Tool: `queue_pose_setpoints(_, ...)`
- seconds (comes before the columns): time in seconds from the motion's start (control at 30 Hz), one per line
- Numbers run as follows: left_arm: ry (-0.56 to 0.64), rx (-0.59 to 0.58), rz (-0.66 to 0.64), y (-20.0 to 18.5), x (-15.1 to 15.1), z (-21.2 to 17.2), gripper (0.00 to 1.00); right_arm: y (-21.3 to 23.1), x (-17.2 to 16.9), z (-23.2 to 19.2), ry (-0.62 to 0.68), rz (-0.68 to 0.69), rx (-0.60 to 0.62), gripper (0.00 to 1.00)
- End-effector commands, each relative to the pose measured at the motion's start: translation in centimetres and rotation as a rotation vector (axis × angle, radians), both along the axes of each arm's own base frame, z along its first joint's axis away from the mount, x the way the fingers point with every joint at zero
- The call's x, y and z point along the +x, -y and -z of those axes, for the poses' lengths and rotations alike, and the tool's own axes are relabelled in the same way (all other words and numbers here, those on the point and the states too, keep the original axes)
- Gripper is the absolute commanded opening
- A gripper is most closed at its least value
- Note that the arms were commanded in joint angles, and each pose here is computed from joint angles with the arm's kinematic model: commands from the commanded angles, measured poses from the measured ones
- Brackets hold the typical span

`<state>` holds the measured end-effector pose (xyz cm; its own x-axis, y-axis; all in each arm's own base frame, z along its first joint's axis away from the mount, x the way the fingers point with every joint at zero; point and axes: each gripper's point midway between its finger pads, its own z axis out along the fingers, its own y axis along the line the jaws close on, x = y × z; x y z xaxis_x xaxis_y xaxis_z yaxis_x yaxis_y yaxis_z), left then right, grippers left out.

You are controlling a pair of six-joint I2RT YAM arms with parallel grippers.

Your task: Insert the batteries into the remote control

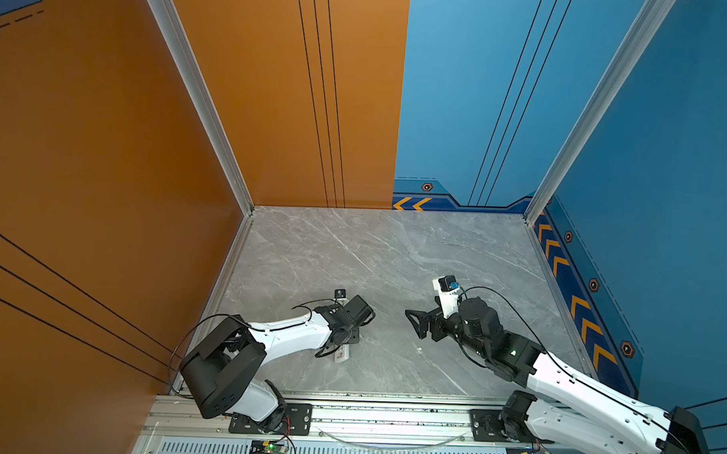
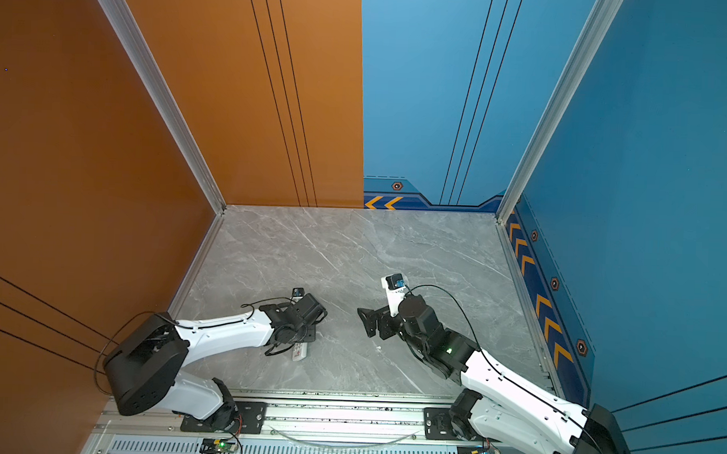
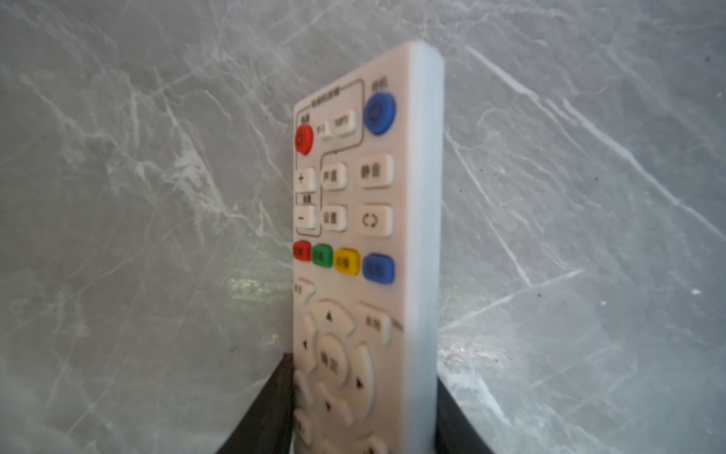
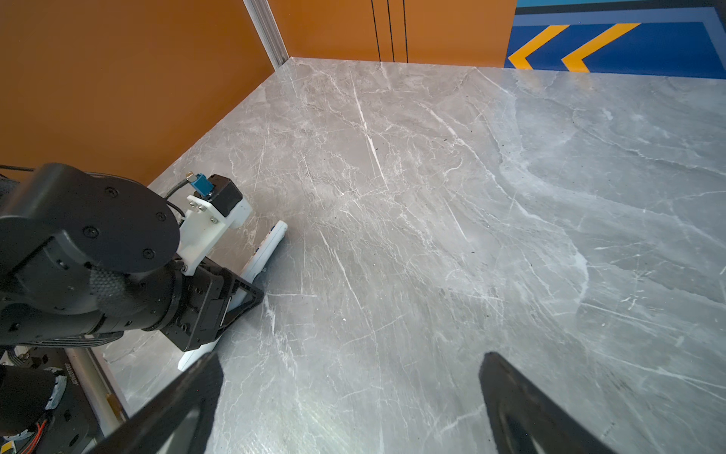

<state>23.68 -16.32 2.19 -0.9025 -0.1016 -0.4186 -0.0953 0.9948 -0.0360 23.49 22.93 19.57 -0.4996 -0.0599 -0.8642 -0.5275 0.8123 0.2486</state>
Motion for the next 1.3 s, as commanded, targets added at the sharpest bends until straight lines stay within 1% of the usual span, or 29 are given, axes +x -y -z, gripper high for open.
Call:
queue_pose_setpoints(0.0, 0.004, -0.010, -0.013, -0.2, -0.1, 0.0, 0.48, 0.5, -0.1, -0.2, 0.002, 0.007, -0.003, 1.00)
queue_pose_setpoints(0.13, 0.019, -0.028, -0.002, 0.0, 0.1, -0.7, 0.65, 0.7, -0.1, -0.5, 0.007, 0.010, -0.013, 1.00)
queue_pose_setpoints(0.23, 0.027, -0.040, 0.003, 0.0, 0.1, -1.2, 0.73, 0.9, 0.0, -0.7, 0.009, 0.016, -0.021, 1.00)
queue_pose_setpoints(0.47, 0.065, -0.083, 0.034, -0.1, -0.1, -3.9, 0.85, 1.9, 0.4, -0.1, 0.001, 0.049, -0.055, 1.00)
queue_pose_setpoints(0.57, 0.114, -0.112, 0.067, -0.5, -0.1, -6.1, 0.98, 3.3, 1.1, 0.4, 0.000, 0.101, -0.087, 1.00)
queue_pose_setpoints(0.67, 0.182, -0.122, 0.107, -1.5, 0.2, -8.4, 0.98, 5.2, 2.1, 0.8, -0.004, 0.158, -0.119, 1.00)
queue_pose_setpoints(0.73, 0.213, -0.107, 0.098, -3.0, 0.5, -9.7, 0.98, 6.8, 3.0, 1.0, -0.002, 0.211, -0.133, 1.00)
queue_pose_setpoints(0.83, 0.260, -0.119, 0.038, -5.6, 1.3, -11.3, 0.98, 9.2, 4.3, 1.5, 0.007, 0.293, -0.131, 1.00)
queue_pose_setpoints(0.93, 0.292, -0.140, -0.040, -8.3, 2.1, -12.2, 0.98, 11.5, 5.4, 2.0, 0.023, 0.373, -0.098, 1.00)
queue_pose_setpoints(1.03, 0.388, -0.043, -0.168, -12.3, 2.8, -13.0, 0.98, 13.8, 6.2, 2.1, 0.029, 0.449, -0.069, 1.00)
queue_pose_setpoints(1.1, 0.499, 0.039, -0.254, -15.0, 3.0, -14.2, 0.98, 15.5, 6.6, 1.9, 0.067, 0.521, -0.066, 1.00)
queue_pose_setpoints(1.17, 0.579, 0.114, -0.264, -16.4, 3.3, -15.2, 0.98, 17.3, 7.0, 1.8, 0.131, 0.615, -0.073, 1.00)
queue_pose_setpoints(1.23, 0.616, 0.187, -0.241, -17.3, 3.6, -15.9, 0.98, 18.2, 7.3, 1.7, 0.193, 0.644, -0.075, 1.00)
queue_pose_setpoints(1.27, 0.641, 0.211, -0.256, -17.8, 3.7, -16.4, 0.98, 18.7, 7.5, 1.7, 0.210, 0.658, -0.076, 1.00)
